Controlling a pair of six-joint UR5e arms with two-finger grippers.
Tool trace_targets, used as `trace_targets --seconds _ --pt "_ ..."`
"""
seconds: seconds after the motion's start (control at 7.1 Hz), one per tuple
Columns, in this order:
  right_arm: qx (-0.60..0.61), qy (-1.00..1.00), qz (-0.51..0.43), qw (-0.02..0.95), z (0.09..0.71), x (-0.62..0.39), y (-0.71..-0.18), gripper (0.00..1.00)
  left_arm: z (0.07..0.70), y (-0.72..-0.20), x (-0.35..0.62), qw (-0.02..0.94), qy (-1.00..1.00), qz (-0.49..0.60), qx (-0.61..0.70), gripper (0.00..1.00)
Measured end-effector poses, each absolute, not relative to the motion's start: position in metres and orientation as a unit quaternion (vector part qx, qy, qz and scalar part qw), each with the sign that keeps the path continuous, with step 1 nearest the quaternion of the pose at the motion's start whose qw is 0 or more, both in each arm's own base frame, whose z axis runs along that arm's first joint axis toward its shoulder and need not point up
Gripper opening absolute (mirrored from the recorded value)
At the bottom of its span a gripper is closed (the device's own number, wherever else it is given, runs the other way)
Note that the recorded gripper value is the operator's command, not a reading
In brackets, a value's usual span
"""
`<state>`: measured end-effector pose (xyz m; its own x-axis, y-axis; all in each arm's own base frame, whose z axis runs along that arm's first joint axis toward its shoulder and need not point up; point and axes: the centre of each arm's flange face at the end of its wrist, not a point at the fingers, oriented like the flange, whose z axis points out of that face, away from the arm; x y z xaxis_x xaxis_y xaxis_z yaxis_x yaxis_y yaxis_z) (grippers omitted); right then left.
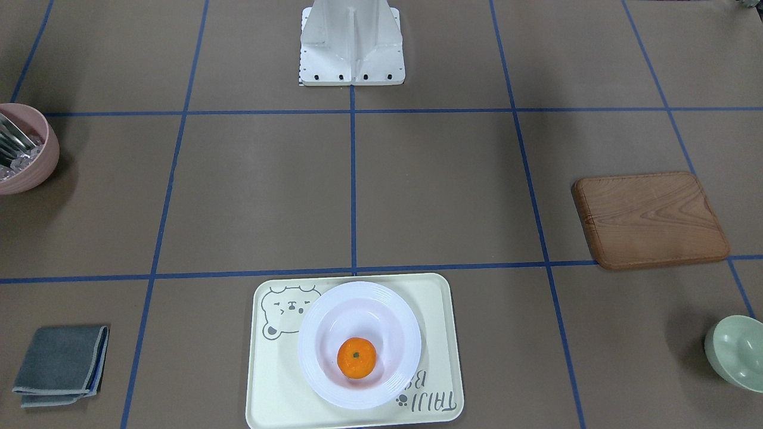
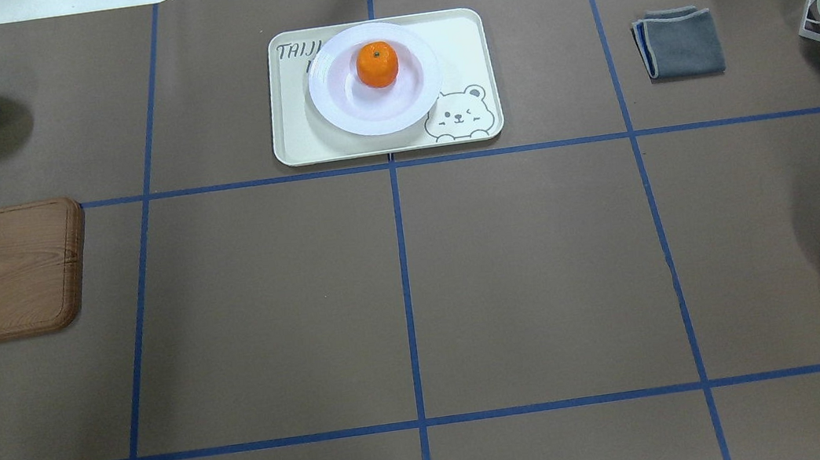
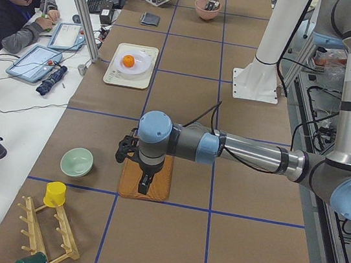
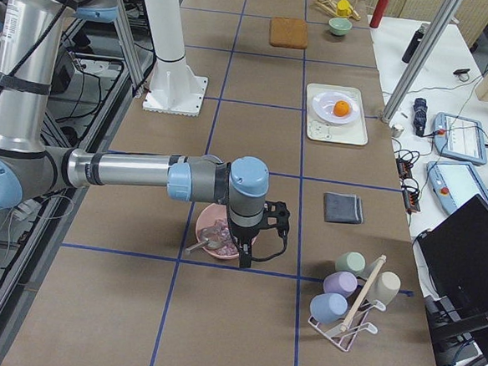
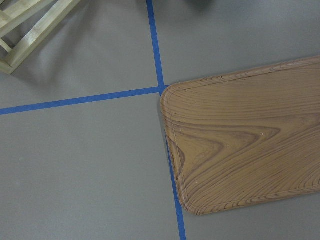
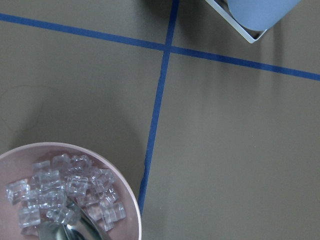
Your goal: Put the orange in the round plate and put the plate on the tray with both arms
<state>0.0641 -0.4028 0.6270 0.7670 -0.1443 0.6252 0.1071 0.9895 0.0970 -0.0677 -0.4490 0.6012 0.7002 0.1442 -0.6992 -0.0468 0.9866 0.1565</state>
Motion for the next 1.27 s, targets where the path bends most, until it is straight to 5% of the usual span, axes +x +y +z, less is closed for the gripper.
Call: trace_targets --seconds 1.27 --pt "0.038 -0.335 -0.05 0.94 0.623 0.079 -0.396 1.0 0.604 -0.449 -0.067 0.919 0.384 0.054 0.063 0.99"
